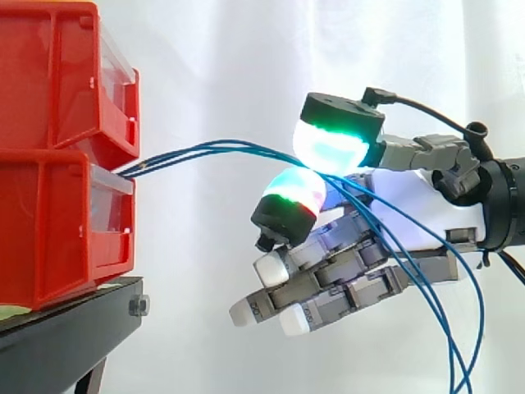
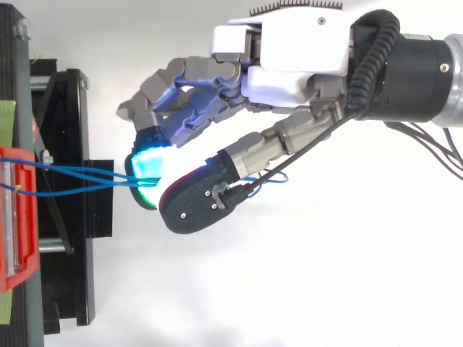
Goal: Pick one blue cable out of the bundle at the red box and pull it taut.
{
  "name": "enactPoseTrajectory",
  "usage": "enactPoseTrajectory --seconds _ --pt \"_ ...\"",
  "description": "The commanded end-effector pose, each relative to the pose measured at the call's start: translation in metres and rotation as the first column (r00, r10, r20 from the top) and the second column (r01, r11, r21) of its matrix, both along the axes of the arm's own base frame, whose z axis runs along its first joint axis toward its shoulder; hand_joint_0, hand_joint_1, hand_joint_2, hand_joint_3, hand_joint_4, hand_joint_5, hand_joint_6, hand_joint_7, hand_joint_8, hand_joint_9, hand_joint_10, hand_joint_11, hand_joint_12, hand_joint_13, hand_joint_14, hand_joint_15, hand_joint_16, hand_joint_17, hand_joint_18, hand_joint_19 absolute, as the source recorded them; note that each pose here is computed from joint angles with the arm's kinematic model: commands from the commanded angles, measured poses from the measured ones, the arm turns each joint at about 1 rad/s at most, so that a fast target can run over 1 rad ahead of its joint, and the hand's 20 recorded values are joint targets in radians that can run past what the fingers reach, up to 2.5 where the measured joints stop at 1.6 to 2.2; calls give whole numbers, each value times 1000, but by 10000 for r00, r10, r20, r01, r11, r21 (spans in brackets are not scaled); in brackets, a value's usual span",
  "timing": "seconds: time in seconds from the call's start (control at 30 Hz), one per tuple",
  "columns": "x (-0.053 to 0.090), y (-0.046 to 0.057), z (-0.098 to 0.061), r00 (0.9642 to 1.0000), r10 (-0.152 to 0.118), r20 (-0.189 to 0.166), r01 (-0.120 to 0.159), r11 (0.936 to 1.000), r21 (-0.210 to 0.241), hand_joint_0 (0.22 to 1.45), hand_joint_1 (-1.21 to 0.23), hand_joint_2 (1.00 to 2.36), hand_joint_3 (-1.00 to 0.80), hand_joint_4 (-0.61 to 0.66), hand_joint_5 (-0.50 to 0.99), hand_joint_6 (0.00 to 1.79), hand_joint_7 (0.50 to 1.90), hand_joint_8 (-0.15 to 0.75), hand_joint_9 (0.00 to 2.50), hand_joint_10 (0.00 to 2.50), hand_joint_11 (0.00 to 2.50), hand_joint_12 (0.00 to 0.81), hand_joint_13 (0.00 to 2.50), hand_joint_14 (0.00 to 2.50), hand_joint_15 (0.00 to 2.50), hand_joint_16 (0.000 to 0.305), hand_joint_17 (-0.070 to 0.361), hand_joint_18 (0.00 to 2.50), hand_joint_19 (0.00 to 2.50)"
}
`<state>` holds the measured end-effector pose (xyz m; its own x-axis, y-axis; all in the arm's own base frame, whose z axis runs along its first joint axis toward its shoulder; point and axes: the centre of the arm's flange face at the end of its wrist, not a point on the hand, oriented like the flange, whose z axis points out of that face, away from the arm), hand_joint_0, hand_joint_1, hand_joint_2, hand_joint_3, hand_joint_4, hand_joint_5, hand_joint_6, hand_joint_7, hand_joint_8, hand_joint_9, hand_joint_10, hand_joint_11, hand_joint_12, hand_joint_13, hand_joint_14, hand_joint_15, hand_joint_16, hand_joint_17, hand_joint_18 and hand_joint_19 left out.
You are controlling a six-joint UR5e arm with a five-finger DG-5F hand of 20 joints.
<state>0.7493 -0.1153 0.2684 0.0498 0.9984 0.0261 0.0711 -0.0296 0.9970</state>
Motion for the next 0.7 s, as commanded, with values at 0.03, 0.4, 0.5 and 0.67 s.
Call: enactPoseTrajectory --seconds 0.03,0.4,0.5,0.67 --pt "0 0 0 10000 2 7 -2 10000 0 618 -829 1003 -61 83 -153 875 1091 354 708 7 453 436 209 0 0 69 154 440 172" --pt "0 1 0 10000 17 -9 -17 10000 0 670 -909 1014 -151 65 -189 885 1029 290 607 11 465 381 146 0 0 58 130 350 186" --pt "0 1 0 10000 17 -24 -17 10000 -1 691 -925 1015 -178 73 -202 890 1002 287 584 11 468 379 135 0 0 58 130 345 167" --pt "0 1 1 10000 17 -9 -17 10000 0 715 -948 1015 -213 81 -213 897 969 285 571 9 471 380 128 0 0 58 130 338 163"
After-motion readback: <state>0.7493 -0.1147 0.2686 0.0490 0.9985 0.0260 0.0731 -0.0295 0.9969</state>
